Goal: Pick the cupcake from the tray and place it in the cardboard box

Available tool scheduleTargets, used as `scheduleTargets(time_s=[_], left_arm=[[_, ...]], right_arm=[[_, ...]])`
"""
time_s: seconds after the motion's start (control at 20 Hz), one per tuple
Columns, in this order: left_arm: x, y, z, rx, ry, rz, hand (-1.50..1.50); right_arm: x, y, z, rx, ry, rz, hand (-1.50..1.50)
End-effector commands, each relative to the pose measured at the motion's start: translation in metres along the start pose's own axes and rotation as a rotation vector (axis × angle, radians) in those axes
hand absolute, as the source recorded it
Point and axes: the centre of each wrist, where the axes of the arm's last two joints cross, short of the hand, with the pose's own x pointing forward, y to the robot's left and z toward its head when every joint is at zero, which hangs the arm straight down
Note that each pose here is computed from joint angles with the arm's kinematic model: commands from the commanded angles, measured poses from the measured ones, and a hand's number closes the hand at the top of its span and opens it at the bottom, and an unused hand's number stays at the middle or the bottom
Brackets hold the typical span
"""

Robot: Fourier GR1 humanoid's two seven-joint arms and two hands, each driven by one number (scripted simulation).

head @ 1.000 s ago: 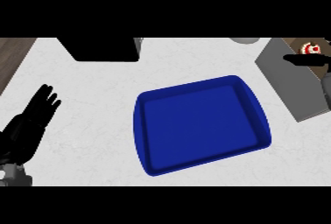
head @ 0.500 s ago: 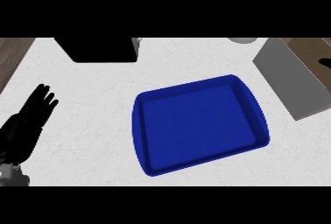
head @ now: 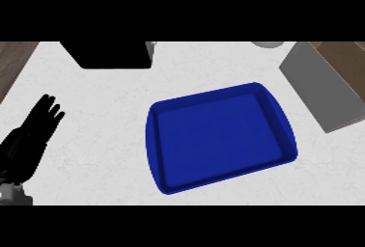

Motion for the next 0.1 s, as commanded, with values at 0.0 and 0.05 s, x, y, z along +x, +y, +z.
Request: scheduleTargets(time_s=[0.0, 0.05], left_arm=[[-0.002, -0.006, 0.001, -0.005, -0.022, -0.016, 0.00], [0.004, 0.000, -0.003, -0.001, 0.001, -0.007, 0.00]], right_arm=[[-0.013, 0.007, 0.009, 0.011, -0.003, 0.020, -1.50], [-0.016, -0.005, 0.021, 0.025, 0.003, 0.022, -1.50]])
